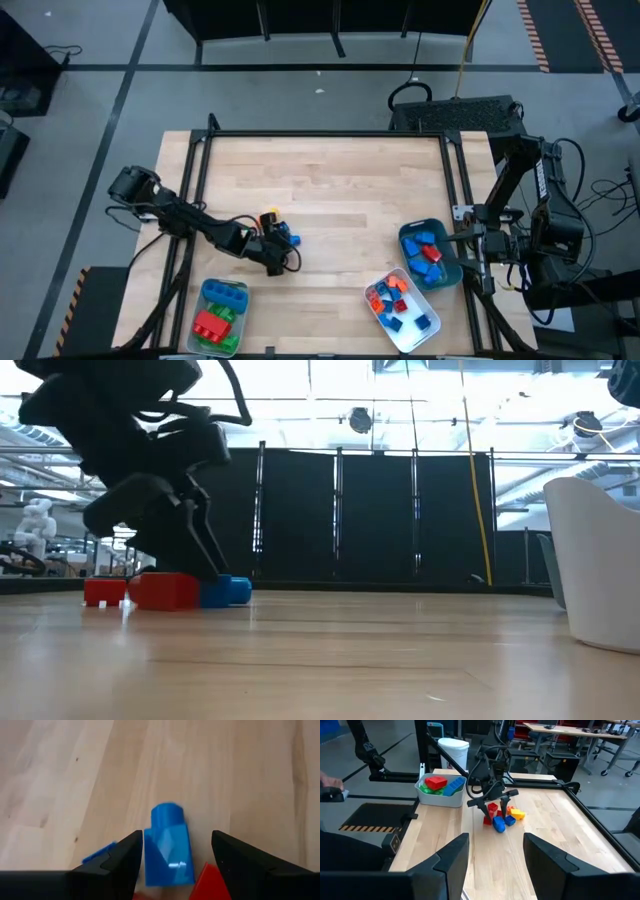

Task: Sort blocks by size
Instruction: Put the big square blue game piece into the blue bin

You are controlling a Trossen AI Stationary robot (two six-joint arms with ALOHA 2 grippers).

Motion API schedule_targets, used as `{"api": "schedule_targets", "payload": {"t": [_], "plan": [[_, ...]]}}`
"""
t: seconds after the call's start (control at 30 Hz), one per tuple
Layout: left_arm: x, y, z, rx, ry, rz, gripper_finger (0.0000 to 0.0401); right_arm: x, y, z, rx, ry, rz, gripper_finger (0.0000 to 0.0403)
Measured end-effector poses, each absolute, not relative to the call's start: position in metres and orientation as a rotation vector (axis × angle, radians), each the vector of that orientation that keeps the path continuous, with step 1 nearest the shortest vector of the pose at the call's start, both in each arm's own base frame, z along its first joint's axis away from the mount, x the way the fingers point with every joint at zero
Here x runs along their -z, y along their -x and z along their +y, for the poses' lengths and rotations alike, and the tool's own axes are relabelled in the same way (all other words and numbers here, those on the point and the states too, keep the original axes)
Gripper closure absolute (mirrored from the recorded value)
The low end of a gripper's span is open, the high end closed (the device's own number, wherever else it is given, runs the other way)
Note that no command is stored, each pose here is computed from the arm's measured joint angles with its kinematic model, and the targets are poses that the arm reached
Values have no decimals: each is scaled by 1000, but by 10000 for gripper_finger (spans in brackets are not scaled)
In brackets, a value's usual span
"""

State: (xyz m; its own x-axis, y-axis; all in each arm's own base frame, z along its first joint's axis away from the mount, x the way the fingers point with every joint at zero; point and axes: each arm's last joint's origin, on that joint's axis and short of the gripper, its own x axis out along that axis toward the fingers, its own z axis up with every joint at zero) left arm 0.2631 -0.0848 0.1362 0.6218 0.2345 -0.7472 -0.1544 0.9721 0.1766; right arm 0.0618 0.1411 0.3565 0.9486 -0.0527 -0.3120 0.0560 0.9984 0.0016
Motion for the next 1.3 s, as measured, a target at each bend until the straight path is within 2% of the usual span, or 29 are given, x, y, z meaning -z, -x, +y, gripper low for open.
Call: {"api": "schedule_targets", "payload": {"t": [0.4, 0.77, 0.87, 1.03, 1.2, 1.3], "plan": [[-121, -263, -79, -188, -30, 877, 169, -357, -62, 141, 59, -26, 315, 232], [-110, -269, -76, -171, 6, 892, 264, -357, -62, 141, 60, -39, 315, 232], [-116, -273, -76, -176, 5, 864, 267, -357, -62, 141, 62, -49, 315, 232], [-144, -298, -83, -165, -3, 663, 267, -357, -62, 141, 62, -49, 315, 232], [-191, -329, -85, -149, -51, 323, 268, -357, -62, 141, 62, -49, 315, 232], [-212, -343, -81, -146, -80, 201, 268, -357, -62, 141, 61, -50, 316, 232]]}}
